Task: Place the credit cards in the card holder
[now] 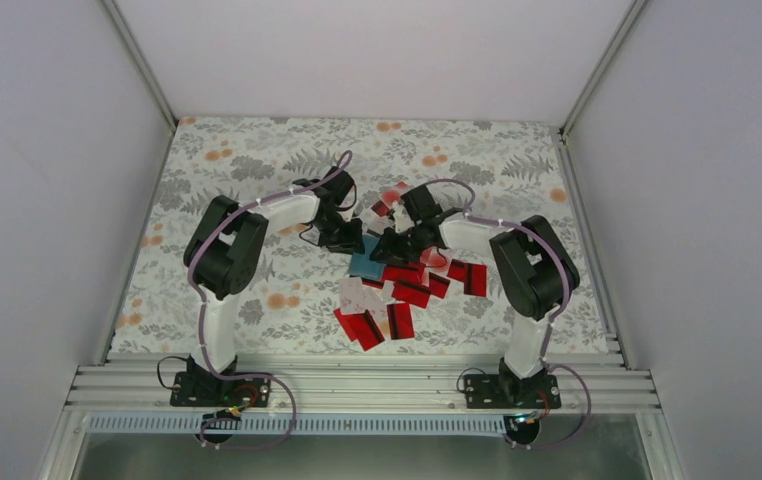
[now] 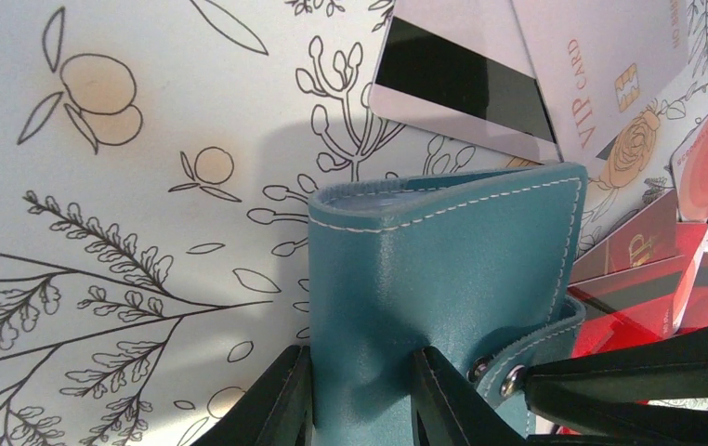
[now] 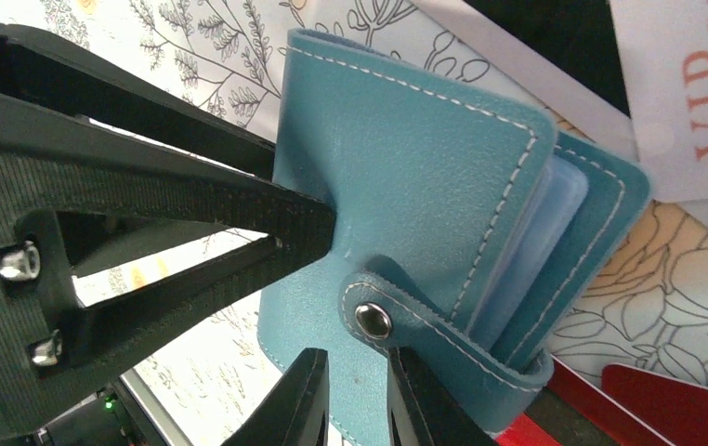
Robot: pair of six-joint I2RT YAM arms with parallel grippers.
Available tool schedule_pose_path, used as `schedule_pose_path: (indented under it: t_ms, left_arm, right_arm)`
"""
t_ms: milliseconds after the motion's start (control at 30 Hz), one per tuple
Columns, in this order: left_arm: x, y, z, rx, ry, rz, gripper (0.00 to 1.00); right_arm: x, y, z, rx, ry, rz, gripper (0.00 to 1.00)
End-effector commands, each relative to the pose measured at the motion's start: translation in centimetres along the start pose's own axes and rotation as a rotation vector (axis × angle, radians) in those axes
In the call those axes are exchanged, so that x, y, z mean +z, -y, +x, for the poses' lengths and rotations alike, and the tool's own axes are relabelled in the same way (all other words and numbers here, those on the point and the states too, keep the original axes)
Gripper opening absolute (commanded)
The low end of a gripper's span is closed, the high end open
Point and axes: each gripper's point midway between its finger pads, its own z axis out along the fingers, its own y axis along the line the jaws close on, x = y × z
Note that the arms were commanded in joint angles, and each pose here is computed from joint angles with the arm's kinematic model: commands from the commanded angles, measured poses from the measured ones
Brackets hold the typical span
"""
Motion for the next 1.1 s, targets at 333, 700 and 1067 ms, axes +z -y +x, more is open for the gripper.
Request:
schedule_pose_path:
  t_ms: [333,700,1067]
  left_arm:
    - [3.0,-2.5,2.6,-0.041,-0.087,-0.089,0.27]
    - [3.1,-2.3,2.4,-0.036,-0.085,-0.087,0.27]
    - [3.3,-2.3,2.4,-0.031,-0.087,-0.084,0.27]
  right_arm:
    - [1.9,1.0,-0.5,0.003,-0.019,0.034,0.17]
    - [2.4,2.7,-0.4,0.043,-0.050,0.124,0.15]
    - [3.6,4.9,0.7,0.086,-0.125,0.217,0.12]
